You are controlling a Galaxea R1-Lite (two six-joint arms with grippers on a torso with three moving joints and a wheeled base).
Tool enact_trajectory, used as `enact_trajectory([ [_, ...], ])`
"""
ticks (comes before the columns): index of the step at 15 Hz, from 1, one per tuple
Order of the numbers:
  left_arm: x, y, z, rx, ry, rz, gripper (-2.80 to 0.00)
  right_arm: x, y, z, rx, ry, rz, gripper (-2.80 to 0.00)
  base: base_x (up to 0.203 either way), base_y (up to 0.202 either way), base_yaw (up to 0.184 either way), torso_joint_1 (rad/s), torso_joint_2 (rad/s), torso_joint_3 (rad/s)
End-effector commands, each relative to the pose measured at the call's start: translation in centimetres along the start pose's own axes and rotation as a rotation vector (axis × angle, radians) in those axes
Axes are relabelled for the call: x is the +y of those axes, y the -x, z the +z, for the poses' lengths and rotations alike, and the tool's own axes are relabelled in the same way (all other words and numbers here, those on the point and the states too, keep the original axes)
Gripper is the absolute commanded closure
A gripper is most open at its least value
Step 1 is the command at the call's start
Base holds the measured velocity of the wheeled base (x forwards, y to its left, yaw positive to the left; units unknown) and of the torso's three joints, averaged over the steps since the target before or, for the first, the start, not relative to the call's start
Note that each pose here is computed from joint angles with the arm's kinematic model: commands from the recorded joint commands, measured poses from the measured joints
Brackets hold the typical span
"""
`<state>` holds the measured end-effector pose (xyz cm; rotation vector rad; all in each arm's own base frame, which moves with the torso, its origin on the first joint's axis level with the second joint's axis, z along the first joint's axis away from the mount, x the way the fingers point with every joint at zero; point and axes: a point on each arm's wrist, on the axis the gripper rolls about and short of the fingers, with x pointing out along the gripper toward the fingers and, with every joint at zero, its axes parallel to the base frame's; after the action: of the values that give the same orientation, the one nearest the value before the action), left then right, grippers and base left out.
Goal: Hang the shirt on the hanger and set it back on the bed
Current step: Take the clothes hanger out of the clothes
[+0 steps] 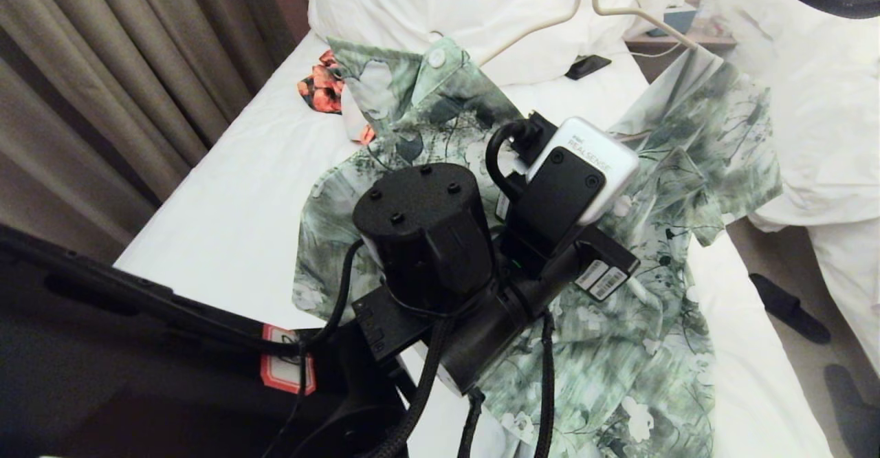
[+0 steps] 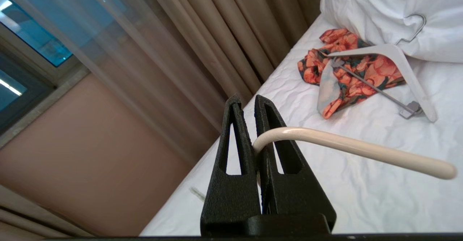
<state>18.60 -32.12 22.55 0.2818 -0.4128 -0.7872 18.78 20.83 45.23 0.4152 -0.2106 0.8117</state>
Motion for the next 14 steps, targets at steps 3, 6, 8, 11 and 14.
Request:
enact_trajectory([
  [3,-0.5,-0.1,-0.7,0.010,-0.010,-0.006,-2.80,0.0,0.1,0.1,-0.002,-0.009,0.002,0.00,0.000,0.000,0.000,0.000,0.00,0.000],
  [6,-0.3,-0.2,-0.4,-0.020,-0.013,0.011,-2.80,0.1,0.2,0.2,-0.001,-0.014,0.015,0.00,0.000,0.000,0.000,0.000,0.00,0.000],
  [8,-0.4,-0.4,-0.4,-0.036,-0.012,0.020,-2.80,0.1,0.3,0.3,-0.001,-0.016,0.016,0.00,0.000,0.000,0.000,0.000,0.00,0.000],
  [11,-0.4,-0.4,-0.2,-0.045,-0.018,0.022,-2.80,0.1,0.2,0.2,-0.002,-0.015,0.015,0.00,0.000,0.000,0.000,0.000,0.00,0.000],
  [14,-0.3,-0.3,0.2,-0.052,-0.015,0.020,-2.80,0.1,0.3,0.3,-0.003,-0.015,0.016,0.00,0.000,0.000,0.000,0.000,0.00,0.000],
])
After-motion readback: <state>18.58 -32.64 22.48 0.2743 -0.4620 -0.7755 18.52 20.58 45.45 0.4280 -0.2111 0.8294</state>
